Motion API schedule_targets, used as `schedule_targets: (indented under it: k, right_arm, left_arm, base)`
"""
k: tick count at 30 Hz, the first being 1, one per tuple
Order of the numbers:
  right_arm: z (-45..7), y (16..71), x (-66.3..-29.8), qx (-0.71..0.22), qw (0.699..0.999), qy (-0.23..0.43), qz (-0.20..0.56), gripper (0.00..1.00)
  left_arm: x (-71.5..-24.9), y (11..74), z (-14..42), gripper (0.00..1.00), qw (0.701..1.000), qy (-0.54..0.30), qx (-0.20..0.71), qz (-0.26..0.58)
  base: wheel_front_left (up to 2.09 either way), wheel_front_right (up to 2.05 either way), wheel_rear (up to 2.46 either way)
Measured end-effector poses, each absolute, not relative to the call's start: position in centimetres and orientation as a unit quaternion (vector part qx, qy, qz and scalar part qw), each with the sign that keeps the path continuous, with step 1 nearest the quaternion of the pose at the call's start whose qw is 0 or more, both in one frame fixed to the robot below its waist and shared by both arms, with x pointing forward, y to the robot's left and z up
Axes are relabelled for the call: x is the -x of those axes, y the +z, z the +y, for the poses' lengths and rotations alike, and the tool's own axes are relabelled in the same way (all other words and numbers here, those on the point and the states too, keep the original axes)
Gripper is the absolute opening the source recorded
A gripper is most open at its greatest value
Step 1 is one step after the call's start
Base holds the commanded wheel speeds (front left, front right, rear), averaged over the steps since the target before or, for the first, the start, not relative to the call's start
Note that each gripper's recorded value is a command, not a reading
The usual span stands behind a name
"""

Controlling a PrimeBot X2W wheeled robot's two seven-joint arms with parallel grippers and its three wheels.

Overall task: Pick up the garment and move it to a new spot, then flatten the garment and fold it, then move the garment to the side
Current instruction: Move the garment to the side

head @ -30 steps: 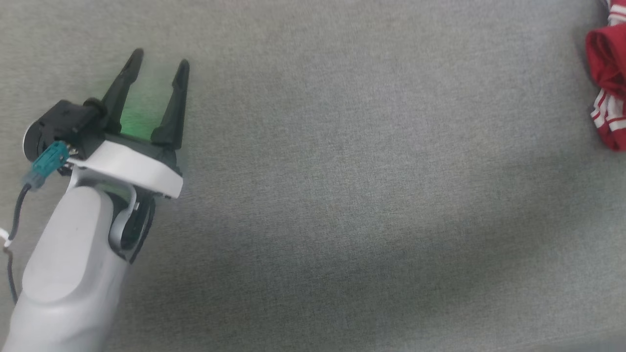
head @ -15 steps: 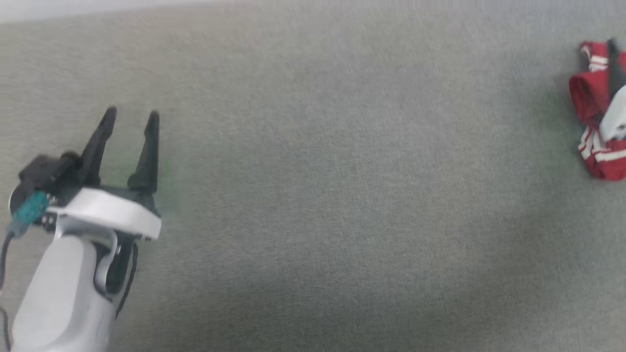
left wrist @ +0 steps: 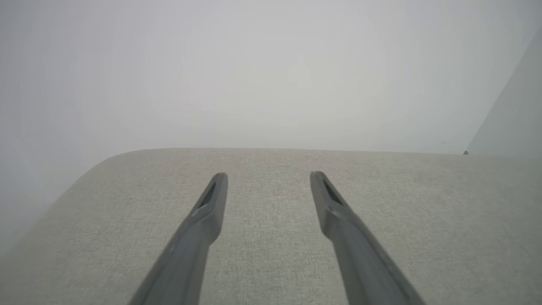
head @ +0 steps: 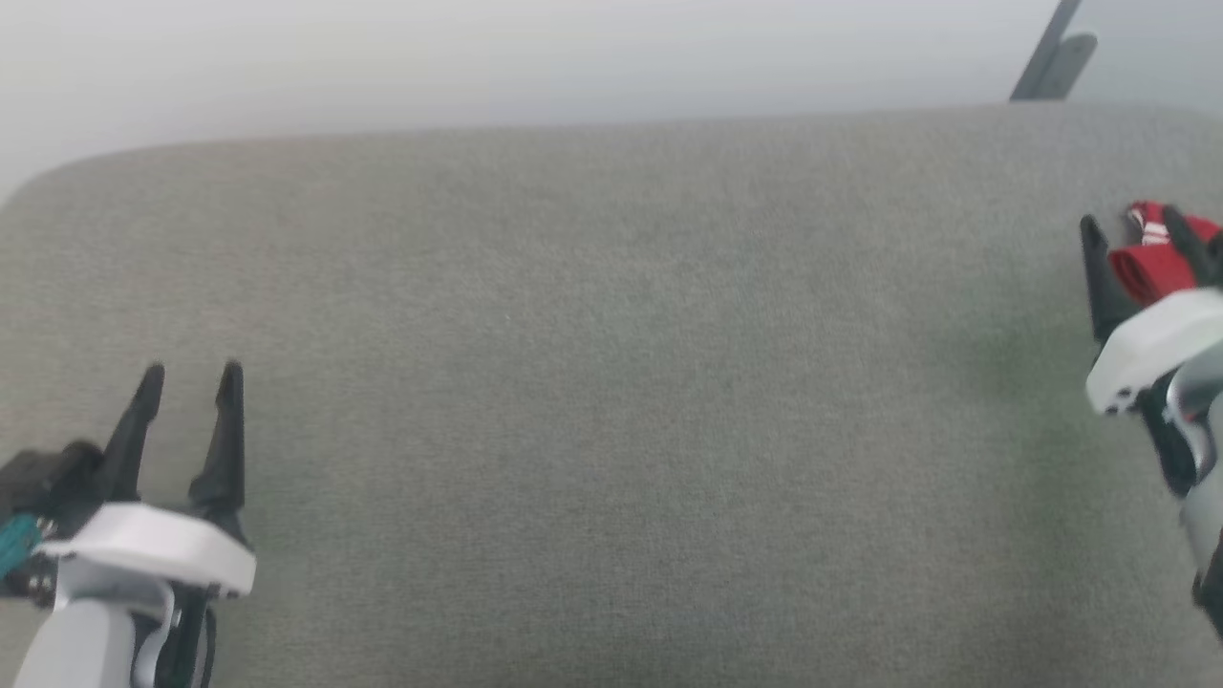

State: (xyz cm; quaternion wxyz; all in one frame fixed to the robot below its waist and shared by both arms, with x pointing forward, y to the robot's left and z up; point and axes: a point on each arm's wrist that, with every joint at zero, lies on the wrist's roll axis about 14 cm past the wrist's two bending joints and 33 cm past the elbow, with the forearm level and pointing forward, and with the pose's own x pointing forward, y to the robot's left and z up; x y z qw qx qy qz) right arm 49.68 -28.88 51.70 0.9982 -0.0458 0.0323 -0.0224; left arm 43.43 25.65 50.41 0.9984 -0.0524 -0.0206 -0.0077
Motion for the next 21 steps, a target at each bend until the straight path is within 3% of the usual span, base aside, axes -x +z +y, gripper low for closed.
schedule_targets:
  k: [10, 21]
  right_arm:
    - [-26.2, 51.7, -46.0, 0.032, 0.999, -0.003, 0.004, 1.00]
    - [-24.8, 50.0, -42.5, 0.008, 1.000, -0.005, 0.007, 1.00]
  left_arm:
    - [-38.5, 50.5, 28.9, 1.00, 0.997, 0.041, 0.054, -0.021]
    - [-36.4, 50.7, 29.4, 1.00, 0.996, 0.053, 0.062, -0.027]
  base:
    - [0.00, 0.00, 0.00]
    - [0.00, 0.00, 0.00]
